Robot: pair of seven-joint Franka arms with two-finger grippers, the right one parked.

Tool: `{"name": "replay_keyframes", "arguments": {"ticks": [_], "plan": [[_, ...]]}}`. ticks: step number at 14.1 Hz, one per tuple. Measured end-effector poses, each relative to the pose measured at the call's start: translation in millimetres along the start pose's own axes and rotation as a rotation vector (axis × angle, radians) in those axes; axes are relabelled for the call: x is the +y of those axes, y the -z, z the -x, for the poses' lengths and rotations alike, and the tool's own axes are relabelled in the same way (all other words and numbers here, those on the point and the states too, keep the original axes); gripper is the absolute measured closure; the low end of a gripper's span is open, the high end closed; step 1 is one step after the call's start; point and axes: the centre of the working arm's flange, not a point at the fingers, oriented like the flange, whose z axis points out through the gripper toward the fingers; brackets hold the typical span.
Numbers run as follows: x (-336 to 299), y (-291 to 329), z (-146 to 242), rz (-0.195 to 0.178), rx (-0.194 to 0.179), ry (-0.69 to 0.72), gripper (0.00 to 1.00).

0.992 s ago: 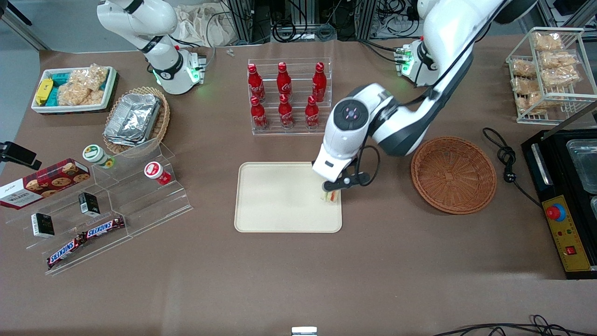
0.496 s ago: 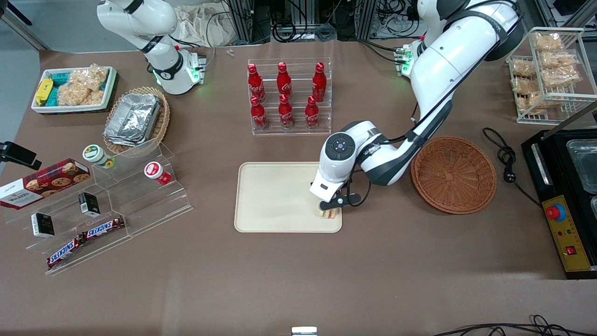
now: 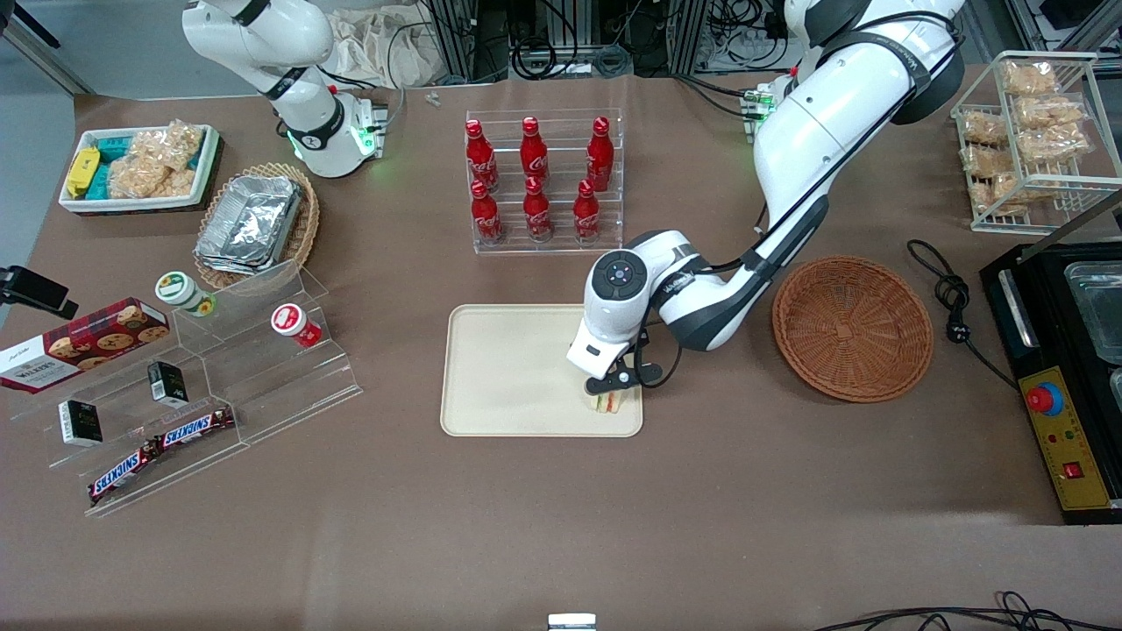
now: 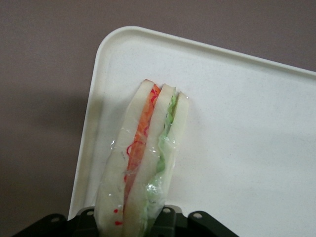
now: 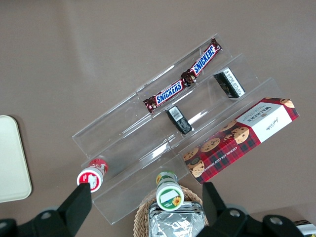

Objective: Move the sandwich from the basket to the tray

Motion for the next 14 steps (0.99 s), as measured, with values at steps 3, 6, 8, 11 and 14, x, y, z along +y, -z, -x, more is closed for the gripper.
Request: {"name": "replay_keyframes", "arguments": {"ticks": [3,6,8,11,14], "plan": [[1.9,6.9,-6.2,0.012,0.011,0.009,0.3],[4.3,26.7,-22.0,0.034,0.039,0.03,0.0],[0.2,53.1,-34.9,-0.002,0.06,0.05,0.0],[-14.7,116.1,-57.4,-0.064,0.097,0.102,0.0],[-39.6,182.1,-74.6,-0.031,0.09,0.142,0.0]]}}
